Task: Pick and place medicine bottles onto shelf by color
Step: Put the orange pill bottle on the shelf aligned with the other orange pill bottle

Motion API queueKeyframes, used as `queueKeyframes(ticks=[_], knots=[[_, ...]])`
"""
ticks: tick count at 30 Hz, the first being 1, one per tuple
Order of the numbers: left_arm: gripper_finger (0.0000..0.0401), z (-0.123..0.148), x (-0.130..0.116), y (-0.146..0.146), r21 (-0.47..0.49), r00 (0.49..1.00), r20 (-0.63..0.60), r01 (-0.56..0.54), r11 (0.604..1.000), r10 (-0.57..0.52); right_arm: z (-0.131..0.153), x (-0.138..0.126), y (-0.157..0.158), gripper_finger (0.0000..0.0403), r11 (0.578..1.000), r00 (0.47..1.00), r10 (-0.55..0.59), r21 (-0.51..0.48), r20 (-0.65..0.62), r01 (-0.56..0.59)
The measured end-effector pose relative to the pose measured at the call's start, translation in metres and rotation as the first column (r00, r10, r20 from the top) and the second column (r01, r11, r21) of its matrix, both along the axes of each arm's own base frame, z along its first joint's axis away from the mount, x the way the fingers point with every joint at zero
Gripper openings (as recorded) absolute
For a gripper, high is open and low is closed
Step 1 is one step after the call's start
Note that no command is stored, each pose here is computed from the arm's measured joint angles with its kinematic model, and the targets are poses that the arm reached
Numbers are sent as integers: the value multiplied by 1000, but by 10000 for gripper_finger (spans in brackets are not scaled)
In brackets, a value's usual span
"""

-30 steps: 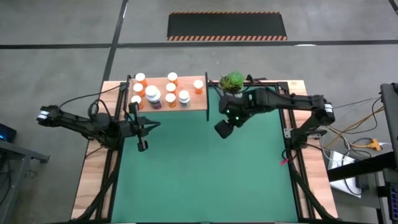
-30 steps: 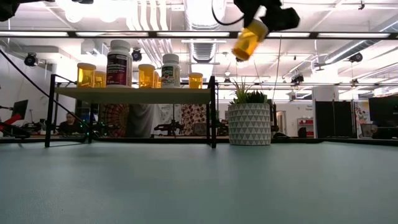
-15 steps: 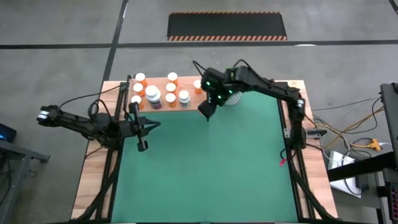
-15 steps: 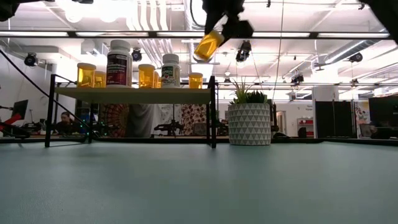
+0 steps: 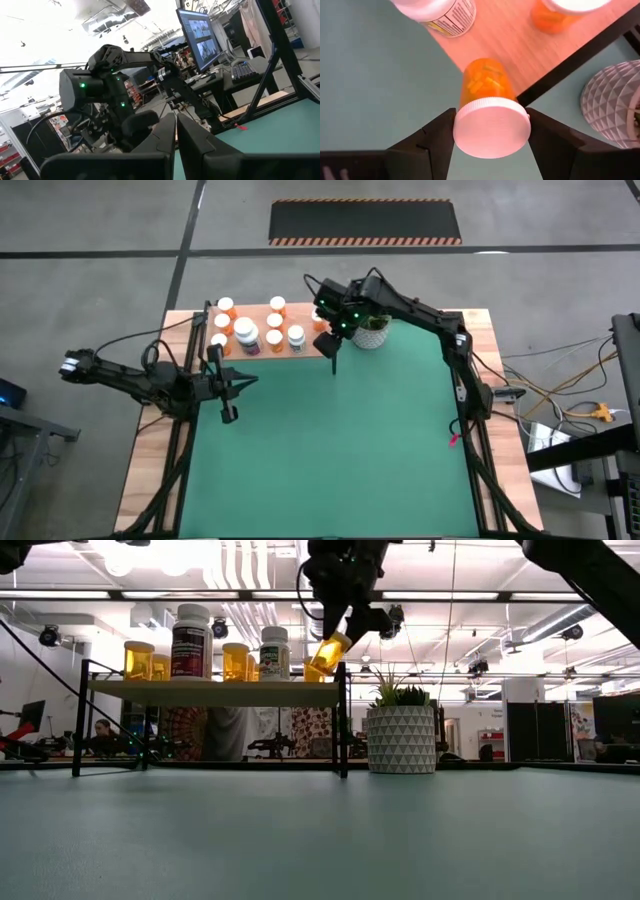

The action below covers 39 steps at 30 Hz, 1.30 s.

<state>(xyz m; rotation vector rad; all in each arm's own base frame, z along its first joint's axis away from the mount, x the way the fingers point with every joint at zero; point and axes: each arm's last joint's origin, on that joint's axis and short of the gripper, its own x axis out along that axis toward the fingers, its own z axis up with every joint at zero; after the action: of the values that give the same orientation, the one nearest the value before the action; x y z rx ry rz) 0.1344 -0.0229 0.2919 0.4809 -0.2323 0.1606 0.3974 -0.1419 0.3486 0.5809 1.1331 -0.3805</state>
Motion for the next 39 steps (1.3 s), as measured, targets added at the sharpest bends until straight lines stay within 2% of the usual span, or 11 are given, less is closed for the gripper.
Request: queueKeyframes(ticks=[16,33,39], knots=[[0,0,0,0,-4,1000,1,1,1000,-1,-2,6,-4,214,999,999,18,-37,45,-16],[0,0,0,0,-3,1000,1,1,1000,-1,-12,7,-6,215,998,1000,22,-64,4,-22],[0,0,0,0,-3,1000,-1,1,1000,-1,-13,9,-7,231,997,999,34,-77,21,-32]])
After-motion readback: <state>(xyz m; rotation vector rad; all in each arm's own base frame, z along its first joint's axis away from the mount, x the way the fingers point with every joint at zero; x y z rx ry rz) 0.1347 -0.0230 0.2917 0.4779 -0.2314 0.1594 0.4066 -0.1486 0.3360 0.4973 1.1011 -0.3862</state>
